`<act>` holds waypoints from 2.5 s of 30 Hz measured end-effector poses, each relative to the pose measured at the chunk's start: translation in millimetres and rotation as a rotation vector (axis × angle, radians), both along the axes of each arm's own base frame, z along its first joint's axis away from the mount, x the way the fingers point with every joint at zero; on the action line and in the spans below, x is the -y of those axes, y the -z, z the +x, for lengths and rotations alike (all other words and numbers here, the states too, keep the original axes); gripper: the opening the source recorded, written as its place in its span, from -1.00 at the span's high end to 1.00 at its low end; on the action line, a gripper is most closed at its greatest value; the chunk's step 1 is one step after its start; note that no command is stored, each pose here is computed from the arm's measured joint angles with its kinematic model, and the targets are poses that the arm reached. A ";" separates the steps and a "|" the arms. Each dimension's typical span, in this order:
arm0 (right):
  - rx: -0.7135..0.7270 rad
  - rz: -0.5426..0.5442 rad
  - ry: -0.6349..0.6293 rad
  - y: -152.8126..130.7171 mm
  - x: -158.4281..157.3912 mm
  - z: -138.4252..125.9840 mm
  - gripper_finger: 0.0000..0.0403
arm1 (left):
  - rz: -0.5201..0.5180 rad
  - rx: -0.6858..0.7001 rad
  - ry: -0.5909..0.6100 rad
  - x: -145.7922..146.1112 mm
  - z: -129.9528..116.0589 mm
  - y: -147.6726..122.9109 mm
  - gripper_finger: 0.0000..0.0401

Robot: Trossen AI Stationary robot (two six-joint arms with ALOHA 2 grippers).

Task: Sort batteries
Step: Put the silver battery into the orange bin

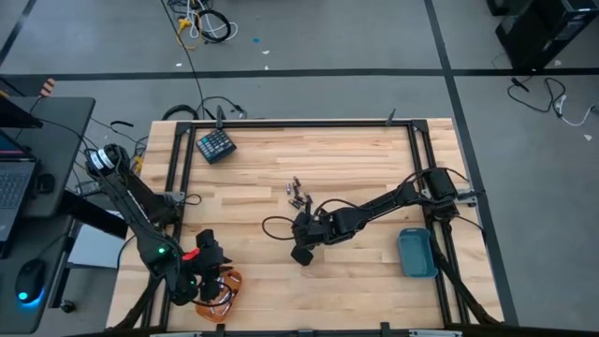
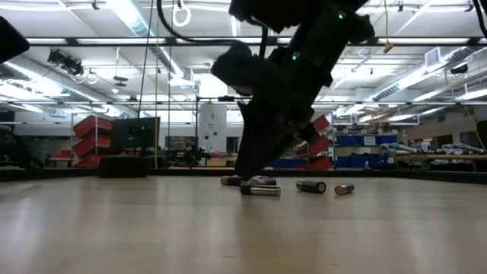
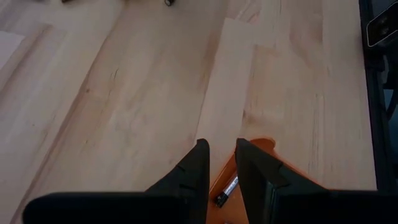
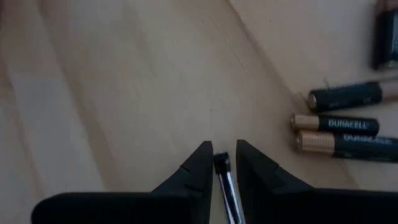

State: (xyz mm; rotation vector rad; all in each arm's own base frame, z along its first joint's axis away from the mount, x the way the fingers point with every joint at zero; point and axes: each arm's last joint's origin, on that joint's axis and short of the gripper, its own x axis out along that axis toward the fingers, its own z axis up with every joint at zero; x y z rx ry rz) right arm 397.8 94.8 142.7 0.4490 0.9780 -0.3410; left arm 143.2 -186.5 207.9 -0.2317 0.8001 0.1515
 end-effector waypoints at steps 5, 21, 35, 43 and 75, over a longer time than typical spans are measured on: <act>0.007 -0.039 -0.060 -6.1 0.4 -1.0 0.71 | 0.003 0.001 -0.001 -0.2 0.0 0.0 0.62; -0.035 -0.428 -0.548 -17.0 -58.5 -28.0 0.64 | 0.022 0.022 -0.014 -1.0 0.2 -0.3 0.62; -0.094 -0.400 -0.406 -3.0 -28.9 -17.3 0.35 | 0.054 0.059 0.007 0.1 1.9 -1.8 0.62; -0.124 -0.339 -0.345 13.6 -12.3 -23.2 0.34 | 0.054 0.062 0.006 0.2 2.0 -2.0 0.62; 0.034 -0.266 -0.321 25.5 -11.4 -20.4 0.96 | 0.292 0.267 0.114 2.6 22.7 -15.7 0.62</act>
